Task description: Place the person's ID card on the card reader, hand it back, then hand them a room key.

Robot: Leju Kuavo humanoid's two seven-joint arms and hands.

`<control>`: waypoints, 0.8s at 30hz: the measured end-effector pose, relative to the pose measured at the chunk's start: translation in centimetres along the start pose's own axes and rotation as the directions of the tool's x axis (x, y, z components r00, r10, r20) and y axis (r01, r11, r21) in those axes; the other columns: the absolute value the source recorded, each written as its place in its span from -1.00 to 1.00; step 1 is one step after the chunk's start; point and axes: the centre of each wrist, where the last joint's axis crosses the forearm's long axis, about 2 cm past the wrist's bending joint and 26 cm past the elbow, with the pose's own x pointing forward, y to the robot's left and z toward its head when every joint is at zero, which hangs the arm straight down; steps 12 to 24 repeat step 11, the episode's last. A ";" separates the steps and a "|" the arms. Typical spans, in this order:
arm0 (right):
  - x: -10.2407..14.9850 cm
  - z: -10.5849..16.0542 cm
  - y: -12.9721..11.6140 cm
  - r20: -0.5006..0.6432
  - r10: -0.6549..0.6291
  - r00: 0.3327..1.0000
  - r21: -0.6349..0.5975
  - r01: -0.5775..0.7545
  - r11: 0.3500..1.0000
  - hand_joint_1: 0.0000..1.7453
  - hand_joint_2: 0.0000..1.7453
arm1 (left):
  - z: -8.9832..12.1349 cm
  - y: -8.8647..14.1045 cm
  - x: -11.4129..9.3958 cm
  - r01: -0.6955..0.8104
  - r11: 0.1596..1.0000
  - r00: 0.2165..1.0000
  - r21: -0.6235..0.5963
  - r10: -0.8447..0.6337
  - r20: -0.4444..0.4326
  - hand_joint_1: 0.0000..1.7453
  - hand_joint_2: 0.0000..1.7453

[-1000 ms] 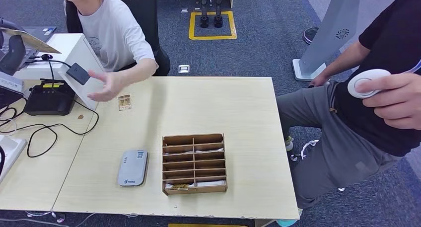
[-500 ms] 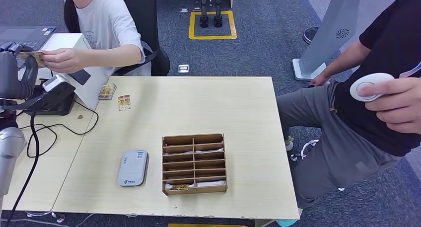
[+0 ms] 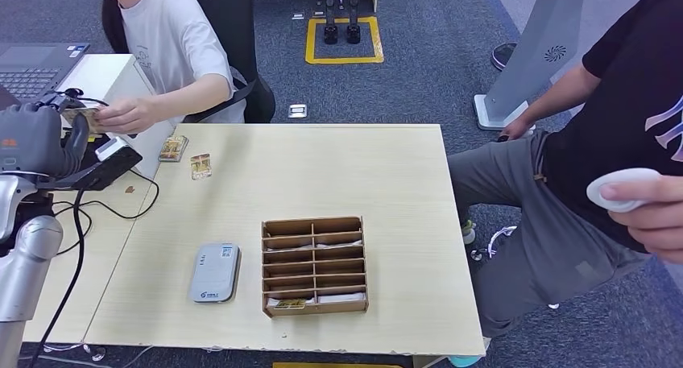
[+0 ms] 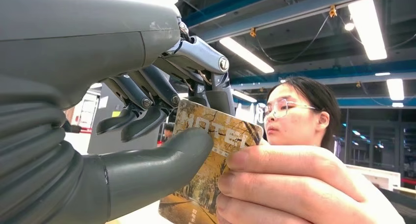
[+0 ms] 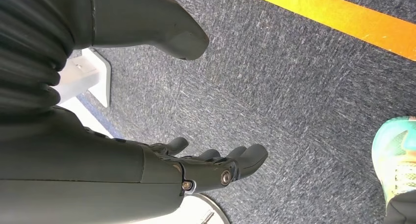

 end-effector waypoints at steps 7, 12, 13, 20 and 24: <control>0.0 0.0 0.0 0.000 0.000 1.000 -0.001 0.000 1.000 -1.00 1.00 | 0.2 -0.5 0.1 -0.016 1.000 1.000 -0.020 0.015 0.000 -0.67 1.00; 0.0 0.0 0.0 0.001 -0.002 1.000 -0.004 0.002 1.000 -1.00 1.00 | 0.6 -0.9 0.3 -0.034 0.999 0.999 -0.020 0.034 0.001 -1.00 1.00; 0.0 0.0 0.0 0.001 -0.002 1.000 -0.004 0.002 1.000 -1.00 1.00 | 0.6 -0.9 0.3 -0.034 0.999 0.999 -0.020 0.034 0.001 -1.00 1.00; 0.0 0.0 0.0 0.001 -0.002 1.000 -0.004 0.002 1.000 -1.00 1.00 | 0.6 -0.9 0.3 -0.034 0.999 0.999 -0.020 0.034 0.001 -1.00 1.00; 0.0 0.0 0.0 0.001 -0.002 1.000 -0.004 0.002 1.000 -1.00 1.00 | 0.6 -0.9 0.3 -0.034 0.999 0.999 -0.020 0.034 0.001 -1.00 1.00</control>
